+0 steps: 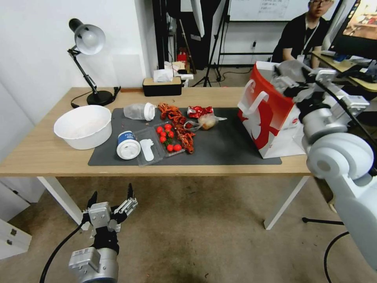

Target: Pick up the trash from the table and place it into the takeout bag.

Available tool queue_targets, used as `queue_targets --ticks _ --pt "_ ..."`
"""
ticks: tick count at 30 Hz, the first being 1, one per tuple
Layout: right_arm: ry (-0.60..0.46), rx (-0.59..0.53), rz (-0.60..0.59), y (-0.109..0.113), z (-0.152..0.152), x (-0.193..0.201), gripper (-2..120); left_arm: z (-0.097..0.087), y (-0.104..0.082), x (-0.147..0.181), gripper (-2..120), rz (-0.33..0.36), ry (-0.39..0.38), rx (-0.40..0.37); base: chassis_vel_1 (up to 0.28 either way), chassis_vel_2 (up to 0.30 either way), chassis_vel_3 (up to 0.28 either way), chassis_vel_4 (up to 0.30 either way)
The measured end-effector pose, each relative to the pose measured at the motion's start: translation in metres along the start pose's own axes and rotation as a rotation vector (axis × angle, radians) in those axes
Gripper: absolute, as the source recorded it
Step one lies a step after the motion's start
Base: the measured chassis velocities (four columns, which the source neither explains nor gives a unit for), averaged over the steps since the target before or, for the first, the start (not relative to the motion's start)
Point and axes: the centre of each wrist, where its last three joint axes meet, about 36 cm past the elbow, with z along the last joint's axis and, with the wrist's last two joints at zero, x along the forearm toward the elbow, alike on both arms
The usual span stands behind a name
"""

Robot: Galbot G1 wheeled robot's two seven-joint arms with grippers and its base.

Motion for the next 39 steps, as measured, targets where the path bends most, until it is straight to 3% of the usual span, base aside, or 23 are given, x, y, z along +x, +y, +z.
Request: queue_targets --ticks 1,6,10,22,31,34,39 --pt "0.02 -0.006 -0.059 0.005 0.004 0.011 100 0.0 0.0 0.0 100 0.0 0.0 0.001 0.0 0.0 0.0 0.0" --pt "0.084 0.011 -0.133 0.018 0.024 0.047 100 0.0 0.0 0.0 100 0.002 0.001 0.0 0.0 0.0 0.0 0.0" --pt "0.161 0.01 -0.085 0.029 0.06 0.082 100 0.001 0.002 -0.002 100 0.01 0.002 -0.001 0.0 0.0 0.0 0.0" --pt "0.153 -0.011 0.125 0.046 0.153 0.168 100 0.003 0.004 -0.002 100 0.038 0.004 0.004 0.0 0.0 0.0 0.0" --pt "0.136 -0.02 0.11 0.044 0.151 0.157 100 0.005 0.003 0.0 100 0.043 0.009 0.005 0.0 0.0 0.0 0.0" --pt "0.129 -0.057 0.024 0.038 0.136 0.127 100 0.005 0.003 0.0 100 0.043 0.006 0.002 0.0 0.0 0.0 0.0" --pt "0.146 -0.071 -0.06 0.032 0.138 0.089 100 0.004 0.002 0.0 100 0.039 0.002 0.001 0.0 0.0 0.0 0.0"
